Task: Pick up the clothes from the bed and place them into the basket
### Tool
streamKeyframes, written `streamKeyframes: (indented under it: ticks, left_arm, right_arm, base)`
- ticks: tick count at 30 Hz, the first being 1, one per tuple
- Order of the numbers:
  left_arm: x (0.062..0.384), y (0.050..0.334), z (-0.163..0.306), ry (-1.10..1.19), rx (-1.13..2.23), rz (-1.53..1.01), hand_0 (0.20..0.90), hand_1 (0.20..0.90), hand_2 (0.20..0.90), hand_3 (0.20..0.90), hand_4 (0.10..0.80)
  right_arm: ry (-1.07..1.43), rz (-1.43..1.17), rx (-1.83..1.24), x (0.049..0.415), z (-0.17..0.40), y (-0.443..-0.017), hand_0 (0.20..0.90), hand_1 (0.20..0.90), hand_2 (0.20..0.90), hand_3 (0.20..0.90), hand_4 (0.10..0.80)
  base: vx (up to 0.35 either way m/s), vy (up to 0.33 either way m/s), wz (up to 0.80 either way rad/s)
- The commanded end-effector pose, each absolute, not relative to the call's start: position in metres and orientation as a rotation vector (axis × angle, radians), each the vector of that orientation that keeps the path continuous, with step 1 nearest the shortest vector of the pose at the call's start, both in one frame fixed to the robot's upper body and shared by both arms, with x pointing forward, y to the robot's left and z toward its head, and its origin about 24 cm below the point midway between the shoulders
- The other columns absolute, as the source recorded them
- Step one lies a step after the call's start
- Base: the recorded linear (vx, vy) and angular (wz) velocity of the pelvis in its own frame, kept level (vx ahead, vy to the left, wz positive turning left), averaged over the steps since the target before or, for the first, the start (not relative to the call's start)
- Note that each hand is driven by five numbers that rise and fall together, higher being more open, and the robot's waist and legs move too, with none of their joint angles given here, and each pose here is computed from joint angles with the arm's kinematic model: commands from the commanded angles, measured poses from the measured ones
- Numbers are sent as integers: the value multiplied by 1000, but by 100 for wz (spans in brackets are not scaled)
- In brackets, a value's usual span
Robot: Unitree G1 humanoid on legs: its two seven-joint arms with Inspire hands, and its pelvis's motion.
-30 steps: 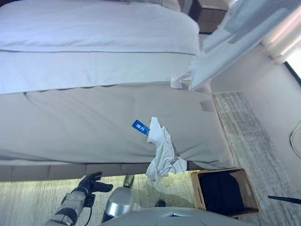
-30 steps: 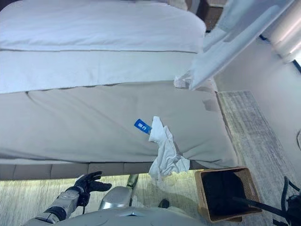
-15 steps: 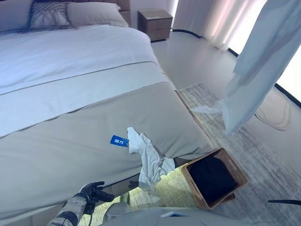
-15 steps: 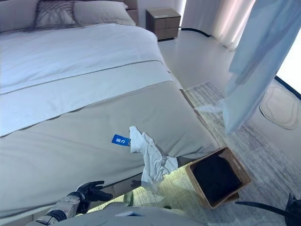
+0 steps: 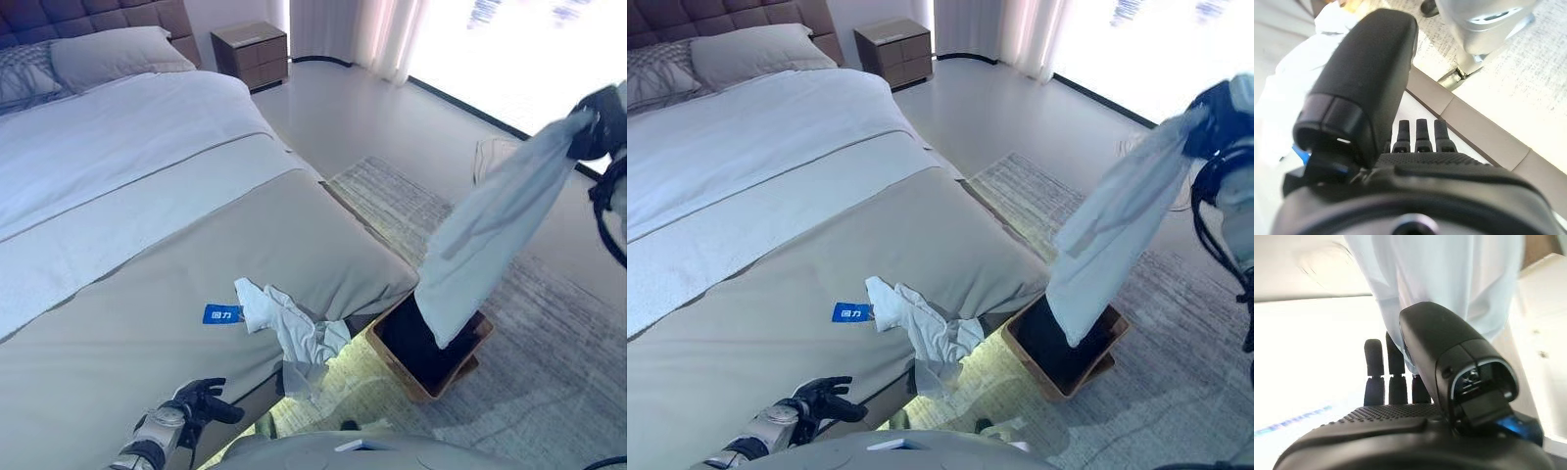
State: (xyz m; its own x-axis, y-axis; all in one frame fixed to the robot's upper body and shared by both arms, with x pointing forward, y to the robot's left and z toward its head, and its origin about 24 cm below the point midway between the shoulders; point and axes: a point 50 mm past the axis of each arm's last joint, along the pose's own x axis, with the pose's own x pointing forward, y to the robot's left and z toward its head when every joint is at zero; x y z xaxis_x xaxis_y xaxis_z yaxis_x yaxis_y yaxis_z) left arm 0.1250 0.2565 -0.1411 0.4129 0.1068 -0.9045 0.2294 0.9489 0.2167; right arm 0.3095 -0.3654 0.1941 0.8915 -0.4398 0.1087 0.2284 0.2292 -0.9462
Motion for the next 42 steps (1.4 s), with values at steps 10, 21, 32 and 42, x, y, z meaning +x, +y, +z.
streamKeyframes:
  ticks: [10,21,32,42]
  left_arm:
    - [196,246,-110,884,408,-112,900,900,900,900,800]
    - [222,248,-90,781,400,-95,900,900,900,900,800]
    - [220,253,-89,782,401,-81,900,900,900,900,800]
    - [200,245,-107,848,307,-21,900,900,900,900,800]
  right_arm:
    - [188,-636,-1283,320,205,-372,900,900,900,900,800]
    - [390,-558,-1252,328,178,-373,900,900,900,900,800]
    - [383,-569,-1197,320,173,-381,900,900,900,900,800]
    - [-54,-123,-1290,345,196,-263,900,900,900,900,800]
  base:
    - [-177,-42,0]
    - [-115,-30,1]
    - [1,-38,7]
    - [90,59,9]
